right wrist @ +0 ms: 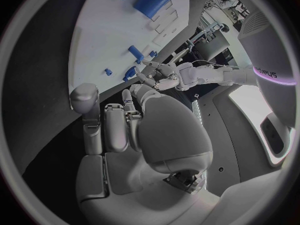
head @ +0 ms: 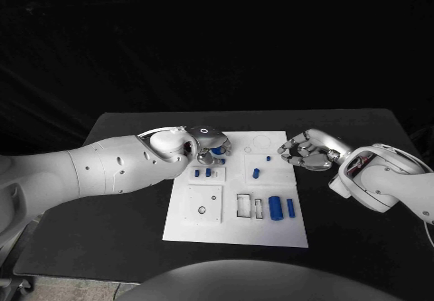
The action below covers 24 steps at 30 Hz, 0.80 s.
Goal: Assemble the parts on the task board
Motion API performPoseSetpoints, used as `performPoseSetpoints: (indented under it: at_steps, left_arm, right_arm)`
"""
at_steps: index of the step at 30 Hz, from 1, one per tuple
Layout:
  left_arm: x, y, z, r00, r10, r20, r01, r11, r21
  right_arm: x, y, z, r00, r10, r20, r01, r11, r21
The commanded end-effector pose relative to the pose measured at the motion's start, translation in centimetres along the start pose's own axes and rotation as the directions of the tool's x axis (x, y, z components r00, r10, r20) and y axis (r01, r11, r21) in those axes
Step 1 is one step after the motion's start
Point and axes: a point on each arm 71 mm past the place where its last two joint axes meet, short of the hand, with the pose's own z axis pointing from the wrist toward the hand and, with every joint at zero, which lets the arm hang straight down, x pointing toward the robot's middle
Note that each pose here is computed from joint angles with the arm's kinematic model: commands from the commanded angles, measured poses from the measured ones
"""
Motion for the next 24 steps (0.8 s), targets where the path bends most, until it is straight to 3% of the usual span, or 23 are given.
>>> performPoseSetpoints:
  at_steps: [1,24]
  left_arm:
    - [0.12,-0.15,0.14,1.000,0.009,-0.013,-0.009,1.000,0.006]
    - [1.16,-0.22,0.43,0.999,-0.010,-0.037,0.010,1.000,0.001]
  right_arm:
    - [0.0,0.0,0.0,1.000,0.006,0.010,-0.006,1.000,-0.004]
    - [0.0,-0.2,0.0,1.000,0.006,0.008,-0.006,1.000,0.006]
